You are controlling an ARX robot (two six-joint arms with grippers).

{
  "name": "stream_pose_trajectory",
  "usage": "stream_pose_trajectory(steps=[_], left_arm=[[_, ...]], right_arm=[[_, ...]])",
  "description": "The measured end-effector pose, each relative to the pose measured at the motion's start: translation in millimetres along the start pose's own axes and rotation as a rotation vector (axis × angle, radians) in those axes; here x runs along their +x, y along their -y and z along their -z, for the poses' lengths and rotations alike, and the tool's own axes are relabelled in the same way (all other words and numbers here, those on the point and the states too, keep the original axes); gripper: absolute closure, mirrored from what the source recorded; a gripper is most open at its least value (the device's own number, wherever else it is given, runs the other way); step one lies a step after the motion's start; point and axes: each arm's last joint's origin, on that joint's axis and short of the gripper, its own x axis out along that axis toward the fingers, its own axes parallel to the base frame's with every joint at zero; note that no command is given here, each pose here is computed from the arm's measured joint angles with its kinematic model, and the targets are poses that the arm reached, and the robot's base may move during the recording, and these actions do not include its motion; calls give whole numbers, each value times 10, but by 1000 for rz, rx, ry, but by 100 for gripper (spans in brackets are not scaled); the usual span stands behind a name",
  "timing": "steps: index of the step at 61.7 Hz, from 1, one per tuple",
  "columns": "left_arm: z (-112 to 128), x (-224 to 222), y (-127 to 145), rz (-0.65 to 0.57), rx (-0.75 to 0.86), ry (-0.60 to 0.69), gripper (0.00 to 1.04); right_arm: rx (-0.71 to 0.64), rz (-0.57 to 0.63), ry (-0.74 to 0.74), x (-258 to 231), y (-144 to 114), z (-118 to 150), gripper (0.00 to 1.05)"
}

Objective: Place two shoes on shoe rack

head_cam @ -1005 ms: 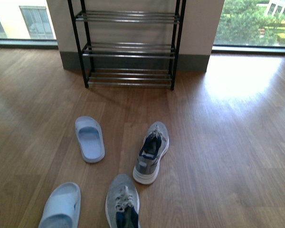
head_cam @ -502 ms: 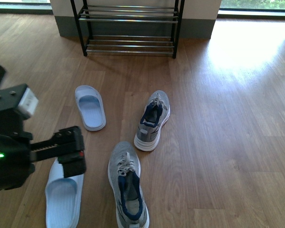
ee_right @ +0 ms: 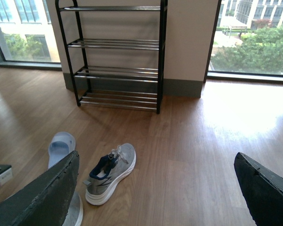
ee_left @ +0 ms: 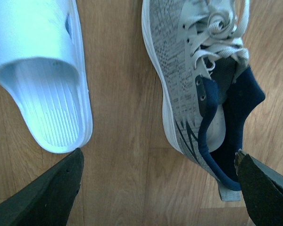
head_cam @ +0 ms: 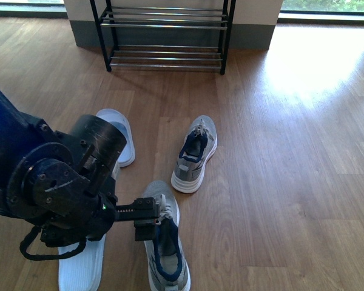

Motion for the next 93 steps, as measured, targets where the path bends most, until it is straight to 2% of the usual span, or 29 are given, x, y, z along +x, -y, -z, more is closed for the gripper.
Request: stream_pose_trajectory(steps=[18,53,67,85,93], left_arm=[[29,285,70,40,52,-39,9],[-61,825,107,35,71,-86,9],[-140,1093,211,138,93,-38,9],[-119,1169,224,130,104,-29,10],[-123,1177,205,69,109,-8,28]], right_arm=[[0,0,0,0,0,0,9],[0,0,0,0,0,0,9],[0,0,0,0,0,0,9],[0,0,0,0,0,0,9],[0,0,0,0,0,0,9]])
